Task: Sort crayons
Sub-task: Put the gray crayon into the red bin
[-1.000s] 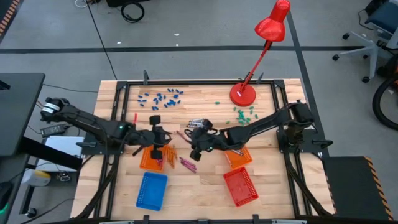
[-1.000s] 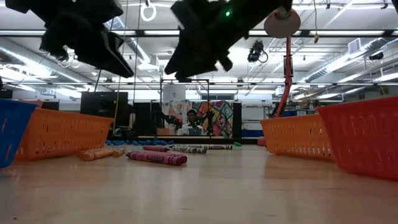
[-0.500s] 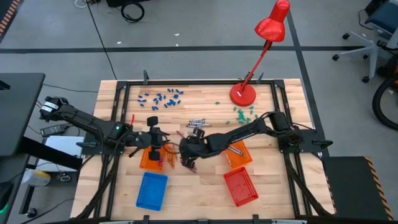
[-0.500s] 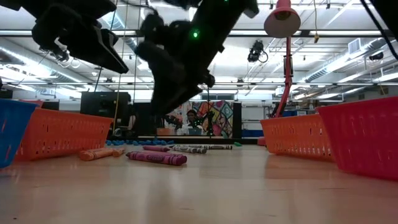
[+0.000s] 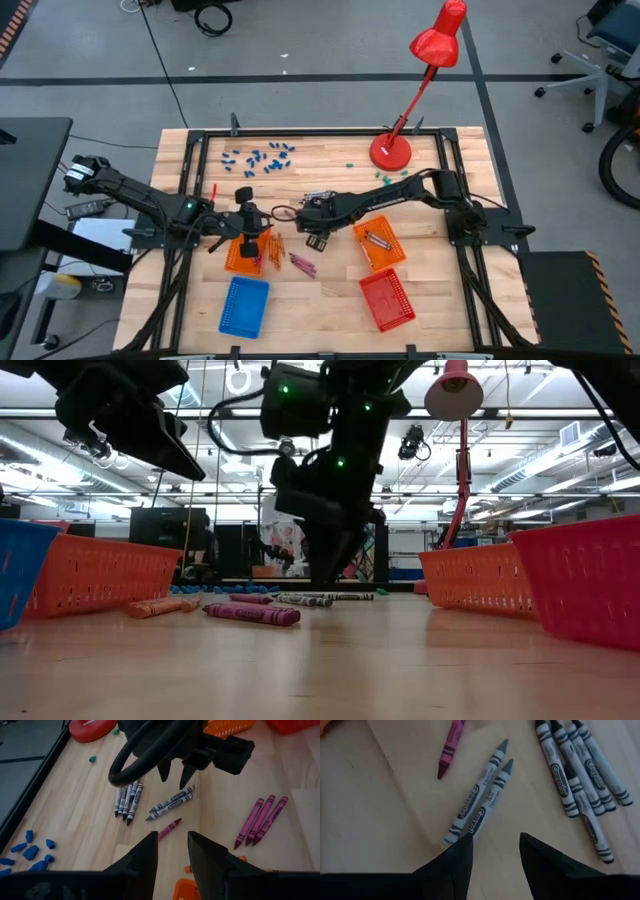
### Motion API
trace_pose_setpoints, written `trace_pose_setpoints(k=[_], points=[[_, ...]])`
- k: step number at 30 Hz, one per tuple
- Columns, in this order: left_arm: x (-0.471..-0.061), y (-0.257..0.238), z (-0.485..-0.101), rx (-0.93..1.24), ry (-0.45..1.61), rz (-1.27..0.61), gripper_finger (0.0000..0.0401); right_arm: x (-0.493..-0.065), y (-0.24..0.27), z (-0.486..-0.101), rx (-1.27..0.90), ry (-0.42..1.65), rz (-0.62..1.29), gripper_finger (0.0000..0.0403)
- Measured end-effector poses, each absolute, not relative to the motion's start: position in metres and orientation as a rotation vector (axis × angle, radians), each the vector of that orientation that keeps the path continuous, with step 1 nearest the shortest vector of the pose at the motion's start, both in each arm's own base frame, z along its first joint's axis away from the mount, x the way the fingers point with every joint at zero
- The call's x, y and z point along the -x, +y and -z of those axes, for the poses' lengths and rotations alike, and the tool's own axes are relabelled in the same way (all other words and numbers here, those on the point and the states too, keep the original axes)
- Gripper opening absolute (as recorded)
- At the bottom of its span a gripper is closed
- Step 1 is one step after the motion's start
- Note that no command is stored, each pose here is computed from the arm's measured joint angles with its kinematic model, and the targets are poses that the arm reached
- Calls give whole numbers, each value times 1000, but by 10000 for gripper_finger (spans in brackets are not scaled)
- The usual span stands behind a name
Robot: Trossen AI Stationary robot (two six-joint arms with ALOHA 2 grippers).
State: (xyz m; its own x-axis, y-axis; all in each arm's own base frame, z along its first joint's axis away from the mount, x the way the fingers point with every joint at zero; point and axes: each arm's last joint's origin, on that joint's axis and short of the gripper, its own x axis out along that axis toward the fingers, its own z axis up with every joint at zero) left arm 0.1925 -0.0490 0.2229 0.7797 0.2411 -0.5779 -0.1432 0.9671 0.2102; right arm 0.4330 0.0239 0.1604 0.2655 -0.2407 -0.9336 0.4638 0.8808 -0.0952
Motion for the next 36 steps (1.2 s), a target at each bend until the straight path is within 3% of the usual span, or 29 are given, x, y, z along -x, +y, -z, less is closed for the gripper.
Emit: trace_pose_setpoints(k=[18,36], points=[[-192,-49,-222,-150,650,-213,117,-440,15,-162,-223,1124,505,165],[-192,-49,-223,-146,649,-214,117,-429,4,-132,-299,1124,492,164]])
